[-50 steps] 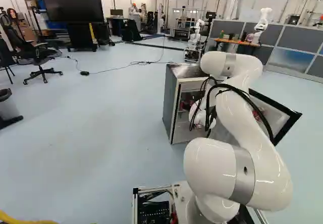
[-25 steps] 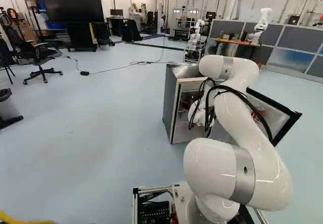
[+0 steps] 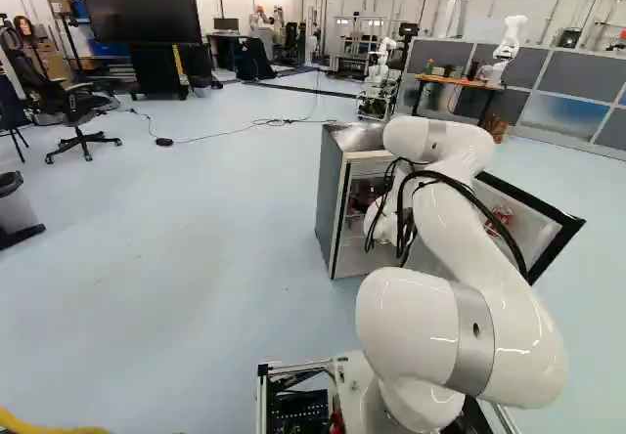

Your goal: Grab a drink from the fridge

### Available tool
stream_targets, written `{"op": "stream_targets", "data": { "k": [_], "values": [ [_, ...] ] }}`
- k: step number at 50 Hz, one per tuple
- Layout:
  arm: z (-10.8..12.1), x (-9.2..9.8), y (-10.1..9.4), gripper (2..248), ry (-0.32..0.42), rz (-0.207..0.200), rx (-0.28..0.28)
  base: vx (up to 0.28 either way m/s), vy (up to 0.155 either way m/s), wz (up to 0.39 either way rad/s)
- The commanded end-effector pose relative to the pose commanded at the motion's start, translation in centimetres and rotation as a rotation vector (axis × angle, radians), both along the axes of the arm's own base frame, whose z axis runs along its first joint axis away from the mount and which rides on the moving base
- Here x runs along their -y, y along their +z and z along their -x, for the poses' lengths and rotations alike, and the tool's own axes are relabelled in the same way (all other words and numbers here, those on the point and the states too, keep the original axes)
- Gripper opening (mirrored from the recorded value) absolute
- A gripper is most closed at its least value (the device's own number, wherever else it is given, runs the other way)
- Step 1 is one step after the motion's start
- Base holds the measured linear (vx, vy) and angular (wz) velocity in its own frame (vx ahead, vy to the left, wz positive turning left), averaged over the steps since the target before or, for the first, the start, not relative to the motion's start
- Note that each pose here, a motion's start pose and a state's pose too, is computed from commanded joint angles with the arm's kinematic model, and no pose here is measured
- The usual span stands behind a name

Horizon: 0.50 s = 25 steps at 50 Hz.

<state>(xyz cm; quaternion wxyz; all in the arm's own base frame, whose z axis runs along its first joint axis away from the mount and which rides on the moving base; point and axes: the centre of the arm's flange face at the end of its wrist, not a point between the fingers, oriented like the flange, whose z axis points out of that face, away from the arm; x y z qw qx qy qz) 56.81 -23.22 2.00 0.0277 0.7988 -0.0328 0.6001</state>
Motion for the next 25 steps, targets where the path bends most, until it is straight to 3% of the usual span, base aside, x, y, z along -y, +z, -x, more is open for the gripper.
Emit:
{"op": "stream_targets", "data": {
  "k": [25],
  "values": [
    [-0.1, 0.87, -0.15, 247, -0.012, 0.003, 0.007, 0.0, 0.0, 0.0]
  ]
}}
